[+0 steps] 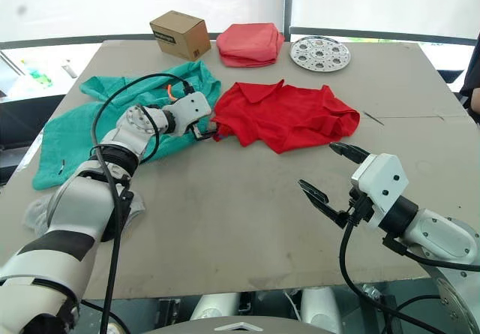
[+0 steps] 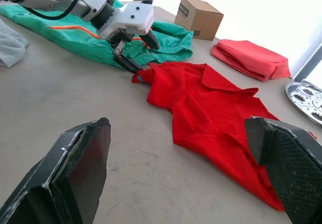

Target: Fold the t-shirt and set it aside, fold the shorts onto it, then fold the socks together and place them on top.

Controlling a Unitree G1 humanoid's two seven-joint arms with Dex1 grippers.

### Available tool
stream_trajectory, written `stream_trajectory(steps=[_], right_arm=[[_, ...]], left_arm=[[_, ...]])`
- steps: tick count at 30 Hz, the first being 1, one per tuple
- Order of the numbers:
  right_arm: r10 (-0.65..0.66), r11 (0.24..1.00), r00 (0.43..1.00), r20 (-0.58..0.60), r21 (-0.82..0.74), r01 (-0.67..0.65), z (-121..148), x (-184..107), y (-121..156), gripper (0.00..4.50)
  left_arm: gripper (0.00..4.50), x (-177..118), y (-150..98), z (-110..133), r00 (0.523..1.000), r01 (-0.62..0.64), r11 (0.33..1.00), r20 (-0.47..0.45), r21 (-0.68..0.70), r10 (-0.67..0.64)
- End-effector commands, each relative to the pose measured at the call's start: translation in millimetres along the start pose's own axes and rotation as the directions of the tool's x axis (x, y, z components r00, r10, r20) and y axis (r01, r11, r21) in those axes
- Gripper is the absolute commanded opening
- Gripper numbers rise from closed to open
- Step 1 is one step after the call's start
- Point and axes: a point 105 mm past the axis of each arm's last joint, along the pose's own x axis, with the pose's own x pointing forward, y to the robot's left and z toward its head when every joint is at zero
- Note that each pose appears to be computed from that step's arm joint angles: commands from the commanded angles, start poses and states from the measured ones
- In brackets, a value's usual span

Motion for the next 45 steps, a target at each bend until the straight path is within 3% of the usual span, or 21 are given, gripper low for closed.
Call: stream_trajectory(steps=[1, 4, 10, 15, 20, 24, 29, 33, 45], right_arm=[[-0.010, 1.000, 0.999, 0.031, -0.028, 0.010, 10, -3, 2, 4.50], [-0.011, 1.000, 1.000, 0.027, -0.029, 0.011, 9, -3, 4, 4.50], [-0.019, 0.999, 1.000, 0.019, -0.026, 0.019, 6, -5, 6, 4.50], [-0.022, 0.999, 1.000, 0.019, -0.031, 0.023, 6, -4, 6, 4.50], [-0.027, 0.999, 0.999, 0.019, -0.032, 0.027, 7, -5, 6, 4.50], [-0.027, 0.999, 0.999, 0.021, -0.031, 0.027, 7, -4, 7, 4.50], [-0.032, 0.999, 0.999, 0.018, -0.030, 0.033, 8, -5, 8, 4.50], [-0.038, 0.999, 0.999, 0.014, -0.028, 0.038, 7, -6, 9, 4.50], [-0.030, 0.999, 0.999, 0.021, -0.024, 0.031, 7, -3, 8, 4.50]], left_arm=[[4.46, -5, 19, 25, 0.996, -0.042, 0.999, 0.078, 0.027, 0.040], [4.46, -9, 21, 21, 0.998, -0.028, 1.000, 0.062, -0.008, 0.028], [4.46, -30, 42, -4, 0.995, -0.081, 0.996, -0.058, -0.037, 0.078], [4.46, -31, 45, -1, 0.995, -0.088, 0.995, -0.057, -0.047, 0.085], [4.46, -28, 49, 3, 0.989, -0.138, 0.990, -0.054, 0.023, 0.139], [4.46, -22, 44, 3, 0.986, -0.138, 0.983, -0.073, 0.123, 0.148], [4.46, -18, 37, 4, 0.991, -0.102, 0.985, -0.070, 0.142, 0.112], [4.46, -22, 38, 3, 0.993, -0.094, 0.992, -0.063, 0.087, 0.099], [4.46, -23, 30, -5, 0.994, -0.019, 0.996, -0.107, 0.090, 0.028]])
